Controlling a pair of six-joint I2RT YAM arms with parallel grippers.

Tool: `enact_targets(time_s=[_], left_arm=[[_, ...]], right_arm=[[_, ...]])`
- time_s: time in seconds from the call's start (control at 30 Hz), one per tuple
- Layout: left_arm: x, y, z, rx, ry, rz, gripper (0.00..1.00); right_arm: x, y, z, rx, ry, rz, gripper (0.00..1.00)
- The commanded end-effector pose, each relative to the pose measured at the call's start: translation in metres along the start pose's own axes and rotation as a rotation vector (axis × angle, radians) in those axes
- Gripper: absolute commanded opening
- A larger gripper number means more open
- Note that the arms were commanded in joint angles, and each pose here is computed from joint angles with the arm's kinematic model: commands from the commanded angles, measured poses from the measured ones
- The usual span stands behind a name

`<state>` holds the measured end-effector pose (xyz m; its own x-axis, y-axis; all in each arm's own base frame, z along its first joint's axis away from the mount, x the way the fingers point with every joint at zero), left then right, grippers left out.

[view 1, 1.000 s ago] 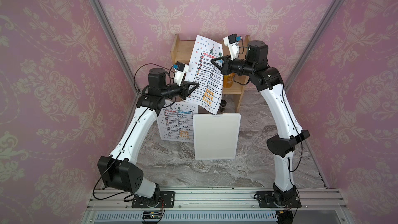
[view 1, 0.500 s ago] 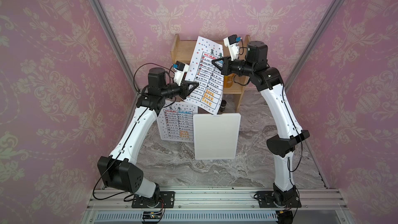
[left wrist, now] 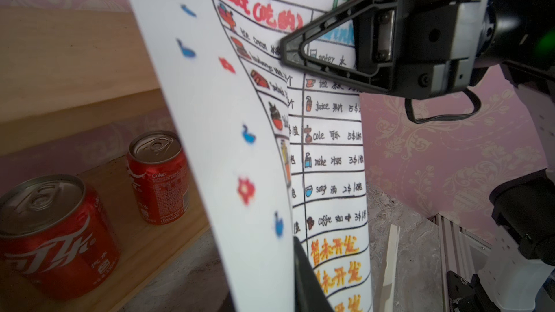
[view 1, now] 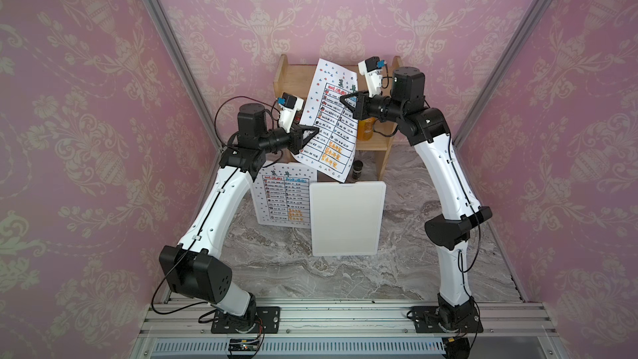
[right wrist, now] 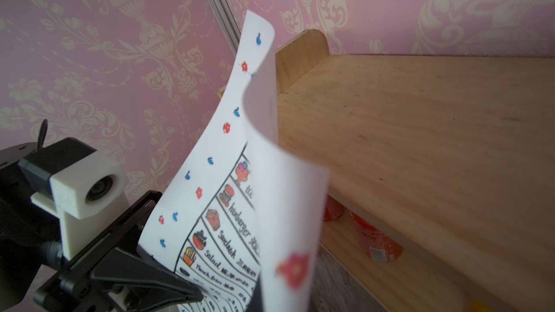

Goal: Insert the menus into the narrow rack
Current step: Insert the menu into the narrow rack.

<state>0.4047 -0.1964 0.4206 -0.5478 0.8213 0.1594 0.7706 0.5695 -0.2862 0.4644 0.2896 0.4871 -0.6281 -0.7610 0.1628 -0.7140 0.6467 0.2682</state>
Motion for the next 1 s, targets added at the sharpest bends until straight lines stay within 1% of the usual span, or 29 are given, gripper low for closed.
enact_targets(time_s=[0.0,0.37,0.57,0.7,0.97], left_arm=[[0.001,0.003,-0.007,0.002,-0.011,-0.009,0.19],[0.000,0.003,-0.008,0.011,-0.014,0.001,0.18],[-0.005,-0.002,-0.011,0.049,-0.033,0.041,0.17],[-0.010,-0.004,-0.008,0.062,-0.028,0.048,0.15],[-0.023,-0.009,-0.001,0.064,-0.004,0.052,0.15]], right_arm=[[-0.001,0.001,0.002,-0.016,0.008,0.001,0.05],[0.009,-0.002,-0.001,-0.028,0.011,0.033,0.04],[0.016,-0.010,0.002,-0.044,0.031,0.076,0.04],[0.020,-0.015,0.002,-0.066,0.035,0.088,0.03],[0.029,-0.021,0.004,-0.086,0.051,0.105,0.04]])
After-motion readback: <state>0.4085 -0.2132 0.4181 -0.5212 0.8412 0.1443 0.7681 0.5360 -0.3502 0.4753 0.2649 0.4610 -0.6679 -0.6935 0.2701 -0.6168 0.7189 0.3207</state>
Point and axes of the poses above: each gripper's point midway between its finger pads, its own x axis back along the fingers, its own y axis along the line the jaws close on, z = x × y, the point moved 1 cm from there along x, back along the fingers, and after that the axes turned 4 degrees about x, right-handed, at the moved point
